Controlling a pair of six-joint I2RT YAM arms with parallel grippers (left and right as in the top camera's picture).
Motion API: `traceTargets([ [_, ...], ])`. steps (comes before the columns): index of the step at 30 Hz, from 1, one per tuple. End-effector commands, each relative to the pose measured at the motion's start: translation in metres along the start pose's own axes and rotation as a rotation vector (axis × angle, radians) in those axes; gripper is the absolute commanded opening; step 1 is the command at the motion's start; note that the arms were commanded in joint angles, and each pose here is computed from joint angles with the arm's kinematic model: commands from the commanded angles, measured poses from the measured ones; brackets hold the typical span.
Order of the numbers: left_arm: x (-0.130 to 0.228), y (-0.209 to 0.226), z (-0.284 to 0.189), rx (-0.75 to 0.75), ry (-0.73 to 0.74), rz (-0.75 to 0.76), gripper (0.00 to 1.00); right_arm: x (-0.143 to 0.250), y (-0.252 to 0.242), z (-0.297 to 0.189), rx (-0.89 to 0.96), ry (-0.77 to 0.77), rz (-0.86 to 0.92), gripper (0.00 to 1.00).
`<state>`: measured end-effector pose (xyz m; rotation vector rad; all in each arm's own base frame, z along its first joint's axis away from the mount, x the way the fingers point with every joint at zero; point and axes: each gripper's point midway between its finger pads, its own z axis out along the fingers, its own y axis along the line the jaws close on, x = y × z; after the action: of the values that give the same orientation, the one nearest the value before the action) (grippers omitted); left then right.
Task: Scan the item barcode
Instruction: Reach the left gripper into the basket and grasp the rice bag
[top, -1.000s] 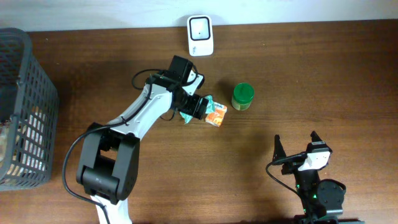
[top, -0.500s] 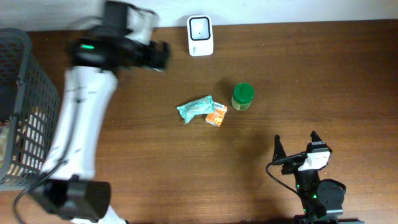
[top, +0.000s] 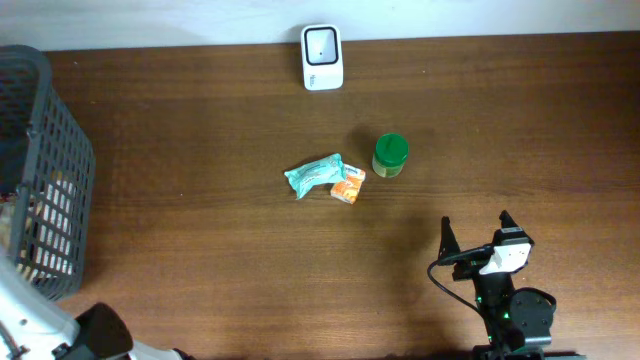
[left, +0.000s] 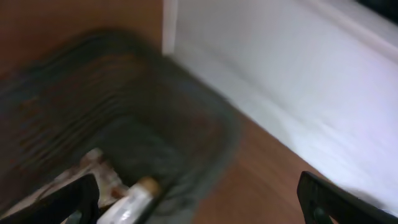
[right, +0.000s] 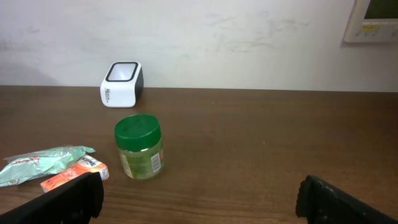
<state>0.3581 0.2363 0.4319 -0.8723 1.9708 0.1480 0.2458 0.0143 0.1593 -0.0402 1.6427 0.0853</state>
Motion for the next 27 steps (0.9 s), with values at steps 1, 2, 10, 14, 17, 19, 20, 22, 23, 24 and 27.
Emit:
traceTargets([
  [1, -0.004, 0.060, -0.001, -0.175, -0.008, -0.131, 0.99, 0.002, 0.000, 0.000, -0.001, 0.002, 0.005, 0.98],
  [2, 0.000, 0.074, 0.002, -0.212, 0.015, -0.148, 0.99, 0.002, 0.000, 0.000, -0.001, 0.002, 0.005, 0.98],
  [10, 0.074, 0.131, 0.060, -0.354, 0.298, -0.159, 0.99, 0.002, 0.000, 0.000, -0.001, 0.002, 0.005, 0.98],
  [14, 0.124, 0.155, 0.086, -0.428, 0.434, -0.110, 1.00, 0.002, 0.000, 0.000, -0.001, 0.002, 0.005, 0.98],
  [17, 0.163, 0.170, 0.105, -0.459, 0.522, -0.068, 1.00, 0.002, 0.000, 0.000, -0.001, 0.002, 0.005, 0.98],
  [19, 0.183, 0.179, 0.113, -0.487, 0.551, -0.060, 0.99, 0.002, 0.000, 0.000, -0.001, 0.002, 0.005, 0.98],
  [20, 0.194, 0.182, 0.120, -0.480, 0.568, -0.035, 1.00, 0.002, 0.000, 0.000, -0.001, 0.002, 0.005, 0.98],
  [22, 0.208, 0.186, 0.129, -0.471, 0.587, 0.000, 0.99, 0.002, 0.000, 0.000, -0.001, 0.002, 0.005, 0.98],
  [23, 0.218, 0.189, 0.136, -0.459, 0.594, 0.037, 0.99, 0.002, 0.000, 0.000, -0.001, 0.002, 0.005, 0.98],
  [24, 0.223, 0.191, 0.142, -0.449, 0.593, 0.067, 1.00, 0.002, 0.000, 0.000, -0.001, 0.002, 0.005, 0.98],
  [27, 0.229, 0.195, 0.155, -0.424, 0.579, 0.148, 0.96, 0.002, 0.000, 0.000, -0.001, 0.002, 0.005, 0.98],
])
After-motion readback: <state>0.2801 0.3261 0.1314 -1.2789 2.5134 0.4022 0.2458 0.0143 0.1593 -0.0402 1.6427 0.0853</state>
